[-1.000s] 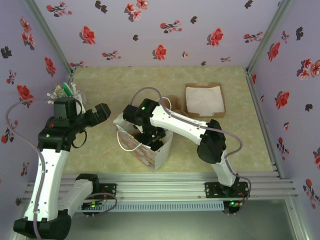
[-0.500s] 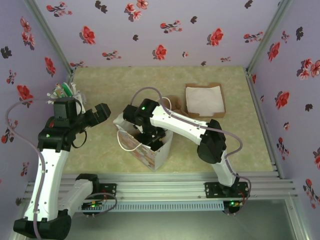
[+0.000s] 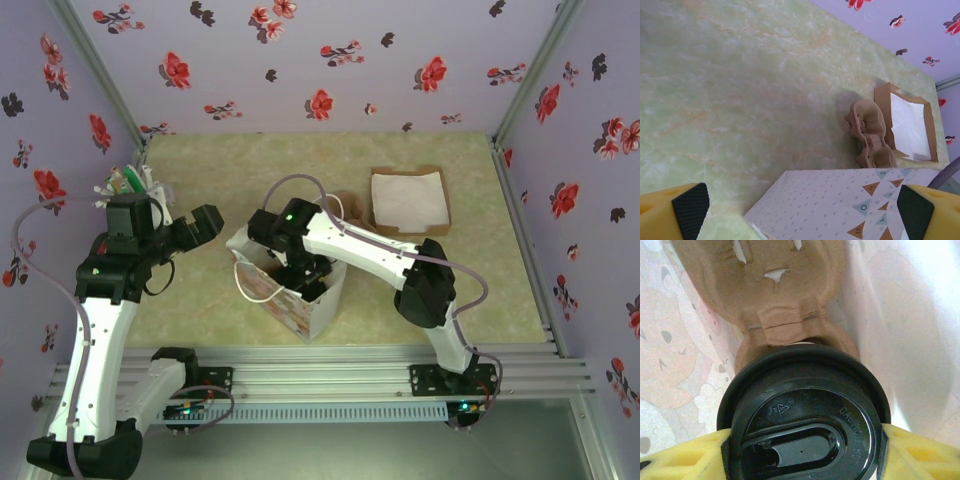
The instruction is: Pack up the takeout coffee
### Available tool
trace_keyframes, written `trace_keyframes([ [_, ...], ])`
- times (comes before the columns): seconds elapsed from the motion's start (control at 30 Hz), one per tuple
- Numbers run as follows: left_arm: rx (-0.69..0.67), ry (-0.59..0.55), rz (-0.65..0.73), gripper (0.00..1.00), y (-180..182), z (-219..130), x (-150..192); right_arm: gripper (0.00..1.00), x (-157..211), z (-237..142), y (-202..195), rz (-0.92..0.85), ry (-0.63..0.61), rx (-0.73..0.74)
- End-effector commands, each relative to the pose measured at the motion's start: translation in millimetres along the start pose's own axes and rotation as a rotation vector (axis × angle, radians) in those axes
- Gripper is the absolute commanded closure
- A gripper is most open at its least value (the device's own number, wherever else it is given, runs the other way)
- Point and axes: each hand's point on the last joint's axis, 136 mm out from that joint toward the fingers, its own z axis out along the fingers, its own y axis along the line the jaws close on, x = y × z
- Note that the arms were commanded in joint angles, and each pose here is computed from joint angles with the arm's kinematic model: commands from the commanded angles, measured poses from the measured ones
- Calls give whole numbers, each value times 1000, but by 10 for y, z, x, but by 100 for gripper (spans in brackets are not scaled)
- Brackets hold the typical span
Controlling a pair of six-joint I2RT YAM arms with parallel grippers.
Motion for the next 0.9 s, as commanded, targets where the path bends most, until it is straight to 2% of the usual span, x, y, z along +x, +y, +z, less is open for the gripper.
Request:
trace_keyframes([
  [0.0,23,-18,15,1,-39,-16,-40,38,-72,407,49,7,48,-11],
  [0.3,36,-17,21,1,-67,-29,-41,38,-111,440,26,17,34,-15],
  [0.87,192,-15,38,1,-316,-26,-20,37,-149,461,10,26,16,-9],
])
